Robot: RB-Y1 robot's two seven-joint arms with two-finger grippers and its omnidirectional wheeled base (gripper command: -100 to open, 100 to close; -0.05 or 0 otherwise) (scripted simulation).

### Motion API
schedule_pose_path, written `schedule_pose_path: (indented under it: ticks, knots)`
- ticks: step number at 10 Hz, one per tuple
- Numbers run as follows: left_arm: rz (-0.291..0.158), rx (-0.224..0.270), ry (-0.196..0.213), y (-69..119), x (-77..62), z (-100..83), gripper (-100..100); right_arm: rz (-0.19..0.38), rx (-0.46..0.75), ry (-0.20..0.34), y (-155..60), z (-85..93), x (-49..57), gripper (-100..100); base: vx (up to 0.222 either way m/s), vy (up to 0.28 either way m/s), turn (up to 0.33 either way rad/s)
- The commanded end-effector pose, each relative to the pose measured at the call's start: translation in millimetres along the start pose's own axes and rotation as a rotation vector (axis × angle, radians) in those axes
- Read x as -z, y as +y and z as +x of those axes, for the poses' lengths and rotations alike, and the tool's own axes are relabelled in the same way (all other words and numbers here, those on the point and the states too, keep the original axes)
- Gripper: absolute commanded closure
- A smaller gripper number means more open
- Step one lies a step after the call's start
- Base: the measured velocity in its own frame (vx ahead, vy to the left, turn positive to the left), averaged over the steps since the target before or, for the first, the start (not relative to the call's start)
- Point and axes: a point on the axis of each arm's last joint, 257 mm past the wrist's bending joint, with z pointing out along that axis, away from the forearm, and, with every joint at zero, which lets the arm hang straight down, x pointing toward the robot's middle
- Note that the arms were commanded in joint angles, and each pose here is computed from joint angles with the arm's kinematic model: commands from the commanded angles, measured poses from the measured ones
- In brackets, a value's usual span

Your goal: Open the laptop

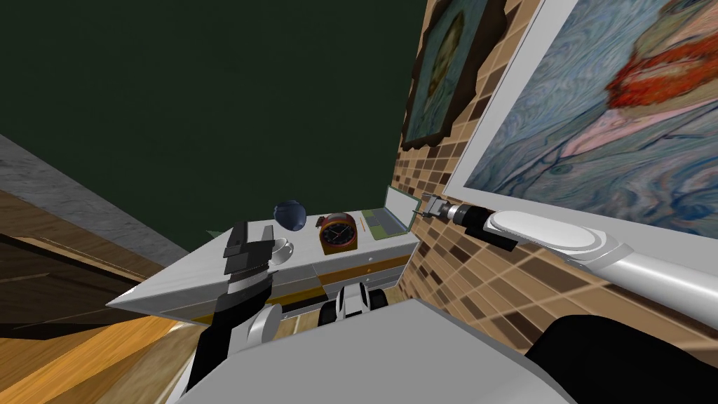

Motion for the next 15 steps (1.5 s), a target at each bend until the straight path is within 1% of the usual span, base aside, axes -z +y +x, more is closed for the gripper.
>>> schedule_pose_path:
  ticks: [1,5,6,7,8,9,15]
  knots:
    - [0.0,0.0,0.0,0.0,0.0,0.0,0,-0.003,0.028,-0.004,-6.6,-5.0,-2.6,-100,0.004,0.007,0.0]
    - [0.0,0.0,0.0,0.0,0.0,0.0,0,-0.003,0.028,-0.004,-6.6,-5.0,-2.6,-100,0.005,-0.005,-0.001]
    - [0.0,0.0,0.0,0.0,0.0,0.0,0,-0.002,-0.002,-0.001,0.7,-0.2,0.2,-100,-0.012,0.048,-0.01]
    - [0.0,0.0,0.0,0.0,0.0,0.0,0,-0.005,0.012,-0.002,-5.5,-4.2,-1.3,-100,0.026,0.119,-0.099]
    - [0.0,0.0,0.0,0.0,0.0,0.0,0,-0.003,0.002,-0.002,-1.1,-2.8,-0.7,-100,-0.03,0.033,-0.055]
    - [0.0,0.0,0.0,0.0,0.0,0.0,0,-0.005,0.014,-0.003,-6.3,-4.7,-1.6,100,0.01,0.023,-0.001]
    - [0.0,0.0,0.0,0.0,0.0,0.0,0,-0.005,0.014,-0.003,-6.3,-4.7,-1.6,100,0.0,0.001,-0.002]
